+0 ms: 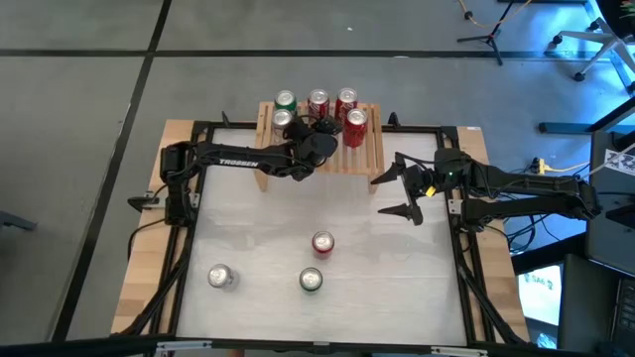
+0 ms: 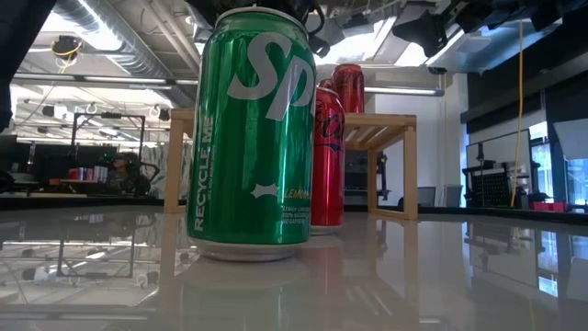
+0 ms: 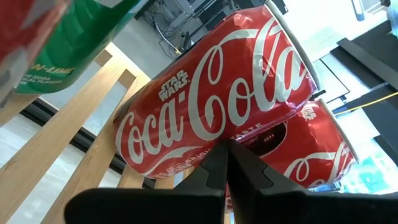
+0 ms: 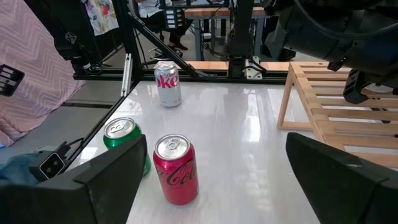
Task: Place canned beverage on shelf
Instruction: Put the red/white soda can on the shelf
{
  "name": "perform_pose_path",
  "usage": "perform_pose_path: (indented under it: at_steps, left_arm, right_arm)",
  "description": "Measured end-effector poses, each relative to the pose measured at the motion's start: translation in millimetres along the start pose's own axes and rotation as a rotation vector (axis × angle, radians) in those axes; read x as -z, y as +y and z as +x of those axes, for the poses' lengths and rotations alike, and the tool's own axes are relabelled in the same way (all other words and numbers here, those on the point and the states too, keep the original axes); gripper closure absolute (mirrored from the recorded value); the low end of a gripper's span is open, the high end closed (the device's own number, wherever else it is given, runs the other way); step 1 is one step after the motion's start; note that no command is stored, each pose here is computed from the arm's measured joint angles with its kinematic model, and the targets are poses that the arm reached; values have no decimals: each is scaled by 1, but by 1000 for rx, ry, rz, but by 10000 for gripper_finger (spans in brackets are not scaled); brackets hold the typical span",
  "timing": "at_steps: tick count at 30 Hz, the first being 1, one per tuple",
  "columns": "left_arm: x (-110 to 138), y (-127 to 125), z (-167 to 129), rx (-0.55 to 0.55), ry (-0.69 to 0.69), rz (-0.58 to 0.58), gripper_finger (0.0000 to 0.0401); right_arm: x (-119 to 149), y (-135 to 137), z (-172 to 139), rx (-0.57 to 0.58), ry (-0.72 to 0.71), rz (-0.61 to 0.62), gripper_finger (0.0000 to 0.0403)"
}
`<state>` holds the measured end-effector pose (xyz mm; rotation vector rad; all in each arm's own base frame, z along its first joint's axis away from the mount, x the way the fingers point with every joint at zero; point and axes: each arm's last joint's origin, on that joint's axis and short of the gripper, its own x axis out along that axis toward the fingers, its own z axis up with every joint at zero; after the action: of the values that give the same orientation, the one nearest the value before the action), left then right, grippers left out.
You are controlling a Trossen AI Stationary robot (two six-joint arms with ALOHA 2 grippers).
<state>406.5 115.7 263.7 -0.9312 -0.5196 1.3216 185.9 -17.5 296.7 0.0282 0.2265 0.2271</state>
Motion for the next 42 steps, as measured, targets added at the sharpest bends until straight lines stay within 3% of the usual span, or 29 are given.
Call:
perform_pose_path:
  at_steps: [20,30,42]
  left_arm:
    - [5,-1,-9,12,15,1,401]
    - [3,-1,-5,6,8,-82,401]
    - [2,-2,-5,8,8,-269,401]
  right_arm:
    - [0,0,0,0,0,0,24]
    - [0,0,0,0,0,0,24]
    - [0,0,0,0,0,0,24]
